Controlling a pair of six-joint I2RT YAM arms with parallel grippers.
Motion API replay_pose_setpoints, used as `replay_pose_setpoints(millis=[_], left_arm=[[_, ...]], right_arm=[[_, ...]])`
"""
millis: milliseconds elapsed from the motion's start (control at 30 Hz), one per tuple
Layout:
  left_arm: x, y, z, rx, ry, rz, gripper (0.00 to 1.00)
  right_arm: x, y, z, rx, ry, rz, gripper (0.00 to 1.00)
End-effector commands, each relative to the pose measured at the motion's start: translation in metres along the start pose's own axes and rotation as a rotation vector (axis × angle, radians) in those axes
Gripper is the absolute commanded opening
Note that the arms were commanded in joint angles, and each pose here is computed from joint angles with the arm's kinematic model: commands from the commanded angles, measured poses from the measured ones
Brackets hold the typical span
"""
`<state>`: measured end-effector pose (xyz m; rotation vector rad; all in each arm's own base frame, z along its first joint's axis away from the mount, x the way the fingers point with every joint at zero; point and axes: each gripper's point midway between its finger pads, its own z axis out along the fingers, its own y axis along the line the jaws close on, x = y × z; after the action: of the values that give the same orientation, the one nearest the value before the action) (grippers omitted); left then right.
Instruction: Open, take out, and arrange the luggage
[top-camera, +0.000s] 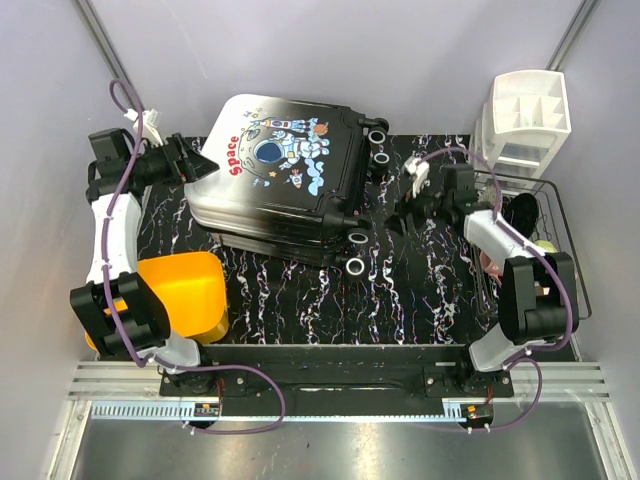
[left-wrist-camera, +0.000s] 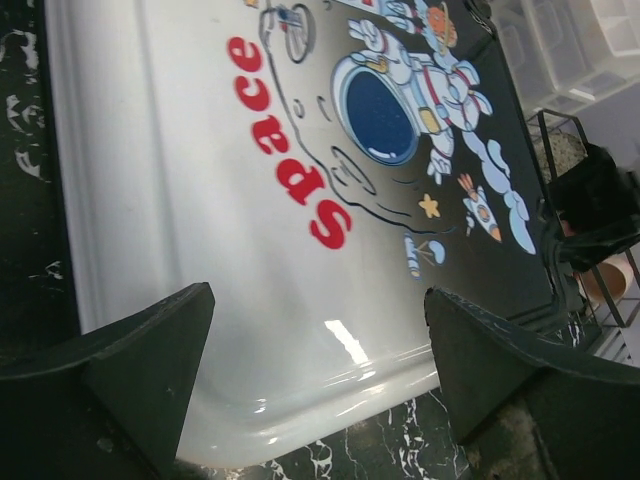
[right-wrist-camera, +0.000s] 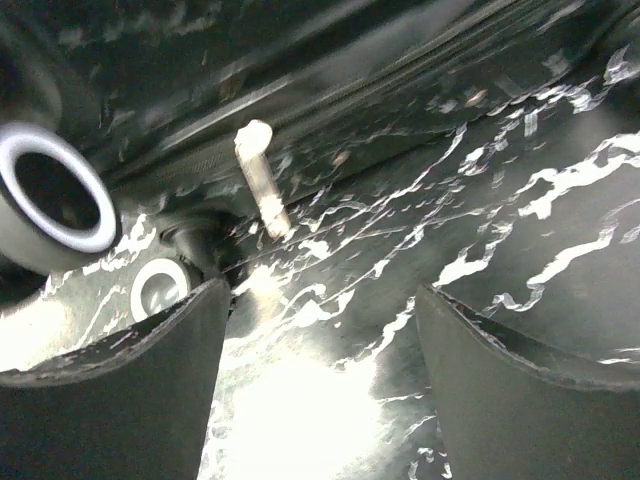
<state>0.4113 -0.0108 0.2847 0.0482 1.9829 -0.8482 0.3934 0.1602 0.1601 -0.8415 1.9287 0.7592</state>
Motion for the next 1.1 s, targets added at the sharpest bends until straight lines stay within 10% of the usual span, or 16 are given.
replay_pose_setpoints(millis=[0, 567, 933, 1067], left_arm=[[-0.017, -0.031, -0.006, 0.042, -0.024, 0.103, 0.92], [-0.01, -0.021, 0.001, -0.003, 0.015, 0.06, 0.9], [-0.007, -0.019, 0.002, -0.005, 0.021, 0.049, 0.88], [0.0, -0.019, 0.002, -0.006, 0.03, 0.028, 0.88]], right_arm=[[-0.006, 0.025, 0.01, -0.099, -0.146, -0.178, 0.84], [0.006, 0.052, 0.075, -0.298, -0.144, -0.243, 0.71], [0.012, 0.075, 0.059, -0.338, -0.13, -0.153, 0.0], [0.01, 0.091, 0.039, -0.322, -0.139, -0.115, 0.0]])
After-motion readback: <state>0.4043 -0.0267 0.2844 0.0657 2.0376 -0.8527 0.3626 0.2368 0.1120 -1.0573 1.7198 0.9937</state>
